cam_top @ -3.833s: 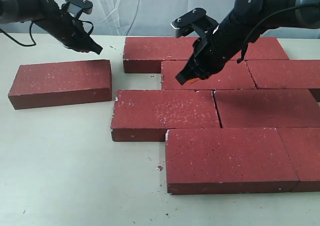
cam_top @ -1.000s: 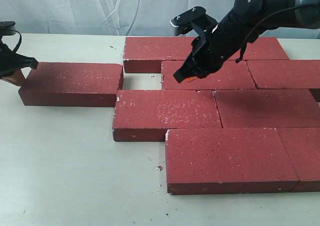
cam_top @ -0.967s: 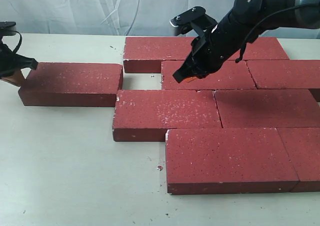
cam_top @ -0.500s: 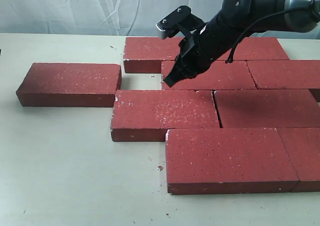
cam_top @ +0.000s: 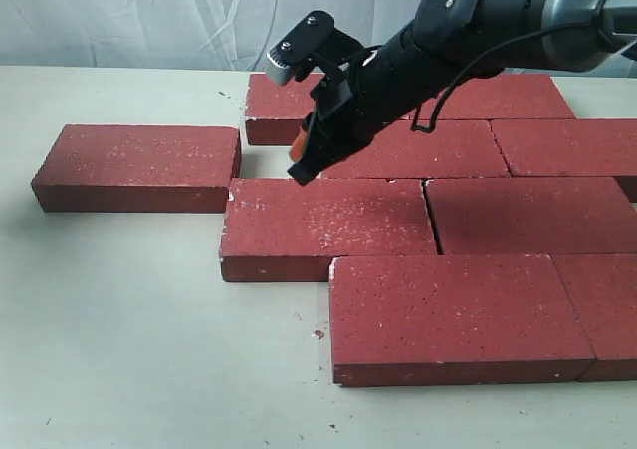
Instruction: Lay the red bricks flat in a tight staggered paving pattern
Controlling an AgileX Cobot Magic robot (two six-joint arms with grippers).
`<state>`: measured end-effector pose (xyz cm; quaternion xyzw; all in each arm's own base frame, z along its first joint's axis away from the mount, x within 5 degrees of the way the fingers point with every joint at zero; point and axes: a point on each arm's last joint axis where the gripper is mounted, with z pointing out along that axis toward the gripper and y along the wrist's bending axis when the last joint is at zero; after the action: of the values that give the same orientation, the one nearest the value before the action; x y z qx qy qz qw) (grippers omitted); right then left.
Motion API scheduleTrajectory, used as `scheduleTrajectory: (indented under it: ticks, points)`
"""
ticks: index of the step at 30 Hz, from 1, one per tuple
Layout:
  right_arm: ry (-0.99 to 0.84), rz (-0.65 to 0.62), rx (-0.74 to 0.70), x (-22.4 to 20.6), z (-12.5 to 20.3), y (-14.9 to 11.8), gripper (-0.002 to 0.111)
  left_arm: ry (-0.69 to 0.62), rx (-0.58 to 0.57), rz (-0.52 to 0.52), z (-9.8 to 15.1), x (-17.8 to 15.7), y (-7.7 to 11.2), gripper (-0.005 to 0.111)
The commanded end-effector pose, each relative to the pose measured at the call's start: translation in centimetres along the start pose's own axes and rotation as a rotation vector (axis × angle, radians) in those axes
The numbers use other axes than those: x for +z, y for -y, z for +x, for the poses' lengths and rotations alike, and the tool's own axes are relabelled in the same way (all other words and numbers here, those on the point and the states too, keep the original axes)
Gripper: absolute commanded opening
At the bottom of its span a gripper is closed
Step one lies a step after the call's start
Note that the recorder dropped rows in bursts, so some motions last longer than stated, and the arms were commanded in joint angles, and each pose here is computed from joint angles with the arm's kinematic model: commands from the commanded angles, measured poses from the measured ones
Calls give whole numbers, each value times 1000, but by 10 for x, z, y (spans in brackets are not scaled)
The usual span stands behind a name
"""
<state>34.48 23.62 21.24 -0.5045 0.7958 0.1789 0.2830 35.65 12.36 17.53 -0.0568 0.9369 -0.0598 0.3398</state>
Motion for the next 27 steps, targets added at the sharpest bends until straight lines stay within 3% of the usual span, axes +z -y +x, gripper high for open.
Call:
scheduleTrajectory:
  ticks: [1,4,9,16,19,27]
  points:
    - [33,-51,-65,13,-28,-6,-1,3,-56,-18,6,12,-6,0]
    - [-50,-150,-69,30,-46,-10,-1,2,-50,36,10,27,-2,0]
    - [-166,-134,-106,54,-75,-12,-1,5,-62,217,9,40,9,0]
    - [-200,-185,-183,103,-89,-36,-1,0,-108,155,16,56,0,0]
    - [-212,-200,-201,127,-85,-46,-1,-15,-133,215,18,71,4,0]
    - [-203,-114,-219,135,-82,-36,-1,-27,-101,283,18,84,21,0]
